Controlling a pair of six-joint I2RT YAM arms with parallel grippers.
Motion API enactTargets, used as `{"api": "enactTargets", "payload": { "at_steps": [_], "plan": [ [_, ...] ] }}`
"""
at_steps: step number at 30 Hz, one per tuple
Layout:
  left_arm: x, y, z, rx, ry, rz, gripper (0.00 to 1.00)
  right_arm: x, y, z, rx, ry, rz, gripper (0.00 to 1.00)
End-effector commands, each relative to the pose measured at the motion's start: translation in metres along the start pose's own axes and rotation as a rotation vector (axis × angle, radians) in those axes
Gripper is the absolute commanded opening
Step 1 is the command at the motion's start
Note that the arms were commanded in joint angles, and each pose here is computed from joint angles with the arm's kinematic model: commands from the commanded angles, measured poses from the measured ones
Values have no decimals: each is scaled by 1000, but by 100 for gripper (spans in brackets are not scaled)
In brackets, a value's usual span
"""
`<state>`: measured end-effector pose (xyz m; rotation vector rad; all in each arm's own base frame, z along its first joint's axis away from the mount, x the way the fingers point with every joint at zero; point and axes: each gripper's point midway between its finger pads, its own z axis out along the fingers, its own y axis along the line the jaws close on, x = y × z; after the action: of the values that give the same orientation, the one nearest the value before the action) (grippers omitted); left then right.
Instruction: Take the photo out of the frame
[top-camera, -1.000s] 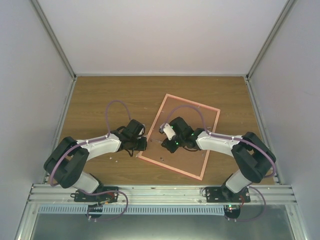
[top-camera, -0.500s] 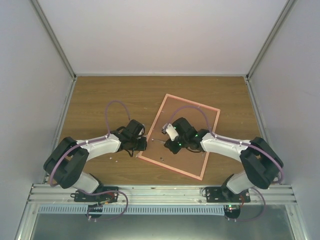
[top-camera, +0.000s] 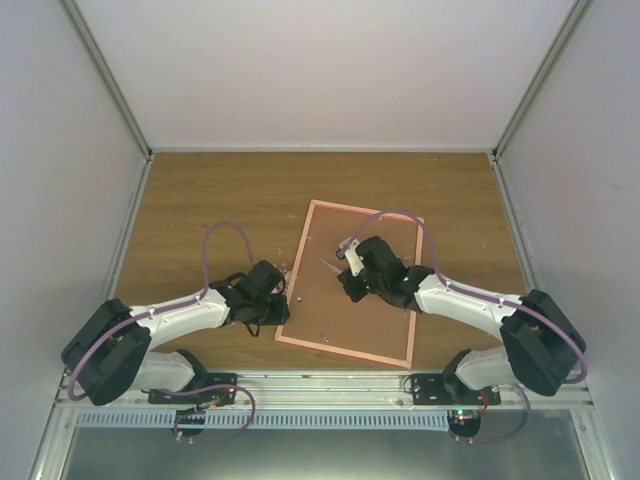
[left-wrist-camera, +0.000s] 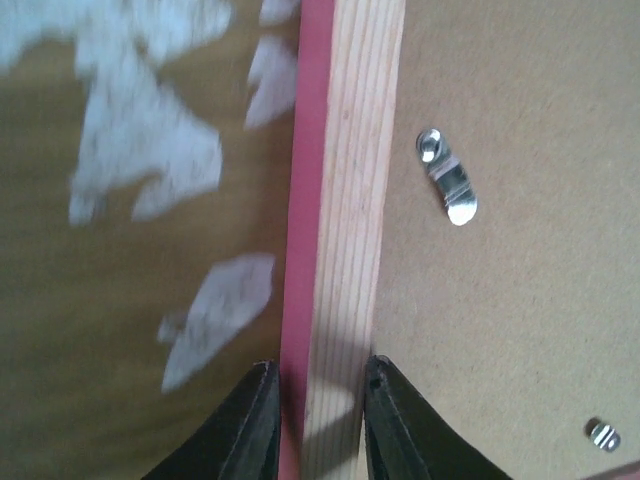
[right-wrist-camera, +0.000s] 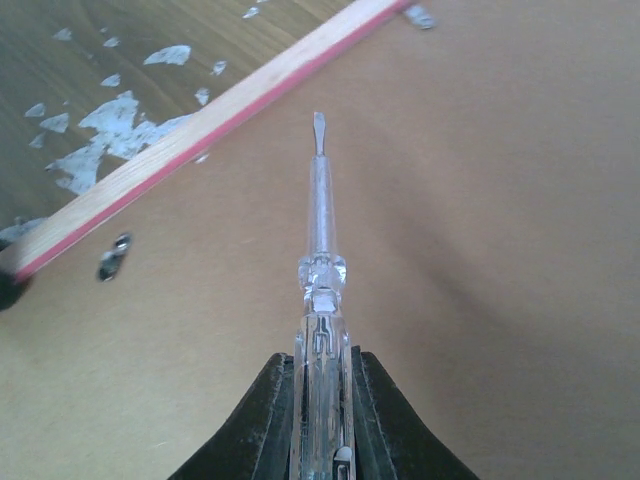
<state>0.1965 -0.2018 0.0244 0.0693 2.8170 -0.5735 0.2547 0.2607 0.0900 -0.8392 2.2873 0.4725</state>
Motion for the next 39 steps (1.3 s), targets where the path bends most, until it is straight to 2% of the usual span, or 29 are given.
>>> {"api": "enactTargets", "payload": {
  "at_steps": [1, 6, 13, 19, 26, 39],
  "plan": [
    [49, 28, -8, -90, 156, -61, 29, -11, -16, 2, 48, -56, 54, 1],
    [17, 14, -17, -77, 82, -34, 48, -19, -22, 11, 20, -63, 60, 1],
    [-63, -6, -17, -49, -39, 25, 56, -30, -37, 29, 17, -42, 49, 1],
    [-113, -12, 6, -30, -59, 47, 60, -37, -51, 42, 10, -35, 46, 1],
    [-143, -5, 28, -32, -54, 46, 54, -45, -58, 61, -13, -14, 34, 1],
    [-143, -3, 44, -29, -17, 63, 27, -49, -62, 88, -31, 43, 30, 0]
  ]
}}
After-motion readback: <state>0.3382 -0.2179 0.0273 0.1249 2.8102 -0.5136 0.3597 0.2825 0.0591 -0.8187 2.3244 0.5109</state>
